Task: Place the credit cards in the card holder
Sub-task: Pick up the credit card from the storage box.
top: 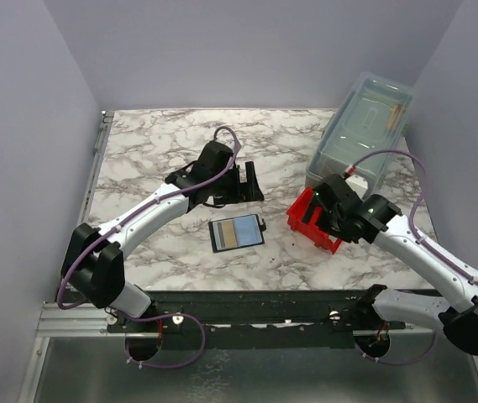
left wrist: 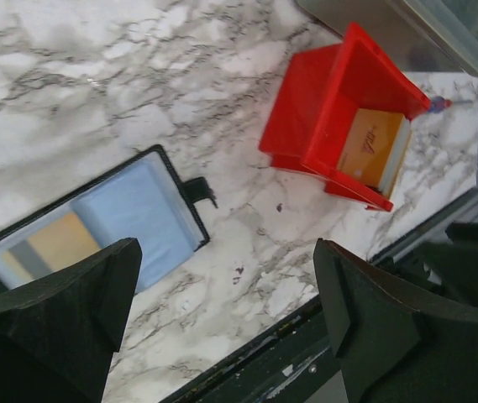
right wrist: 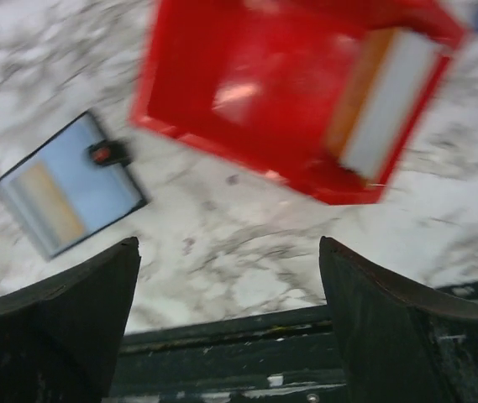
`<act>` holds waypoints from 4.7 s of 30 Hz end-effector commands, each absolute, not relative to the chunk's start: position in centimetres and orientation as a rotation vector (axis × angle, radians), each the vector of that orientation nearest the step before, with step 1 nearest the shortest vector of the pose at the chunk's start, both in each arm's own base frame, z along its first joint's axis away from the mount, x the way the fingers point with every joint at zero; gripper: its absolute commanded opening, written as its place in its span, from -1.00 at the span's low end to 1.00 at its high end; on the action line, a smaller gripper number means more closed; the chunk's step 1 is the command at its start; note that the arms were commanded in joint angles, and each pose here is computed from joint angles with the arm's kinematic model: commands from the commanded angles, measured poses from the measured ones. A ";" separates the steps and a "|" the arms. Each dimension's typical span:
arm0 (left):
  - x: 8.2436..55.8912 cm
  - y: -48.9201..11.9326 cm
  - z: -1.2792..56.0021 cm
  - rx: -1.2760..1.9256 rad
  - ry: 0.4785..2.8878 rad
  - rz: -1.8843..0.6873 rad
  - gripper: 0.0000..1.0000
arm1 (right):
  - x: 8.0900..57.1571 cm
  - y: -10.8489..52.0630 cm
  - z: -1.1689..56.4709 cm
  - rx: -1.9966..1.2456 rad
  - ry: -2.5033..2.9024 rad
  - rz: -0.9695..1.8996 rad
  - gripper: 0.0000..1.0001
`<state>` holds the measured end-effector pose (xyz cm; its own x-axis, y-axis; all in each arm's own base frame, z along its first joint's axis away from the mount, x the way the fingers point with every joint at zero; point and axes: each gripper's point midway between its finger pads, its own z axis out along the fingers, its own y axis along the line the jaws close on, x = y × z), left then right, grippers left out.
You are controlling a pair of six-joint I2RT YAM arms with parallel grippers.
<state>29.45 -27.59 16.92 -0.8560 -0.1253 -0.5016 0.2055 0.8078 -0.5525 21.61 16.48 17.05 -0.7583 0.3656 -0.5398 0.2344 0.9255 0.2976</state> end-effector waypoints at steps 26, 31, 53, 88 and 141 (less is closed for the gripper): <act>26.6 -31.9 19.5 0.438 2.283 -0.866 0.87 | 24.6 3.7 5.2 0.827 2.570 -0.438 0.79; 26.7 -32.0 19.3 0.440 2.289 -0.864 0.88 | 23.8 3.4 5.3 0.828 2.579 -0.442 0.61; 26.6 -32.2 18.7 0.454 2.303 -0.866 0.88 | 23.0 3.9 6.7 0.796 2.596 -0.360 0.12; 26.5 -32.0 19.1 0.463 2.291 -0.869 0.88 | 23.4 4.1 7.6 0.793 2.583 -0.338 -0.98; 26.1 -32.5 18.6 0.473 2.308 -0.902 0.89 | 20.3 4.0 7.1 0.888 2.610 -0.300 -0.68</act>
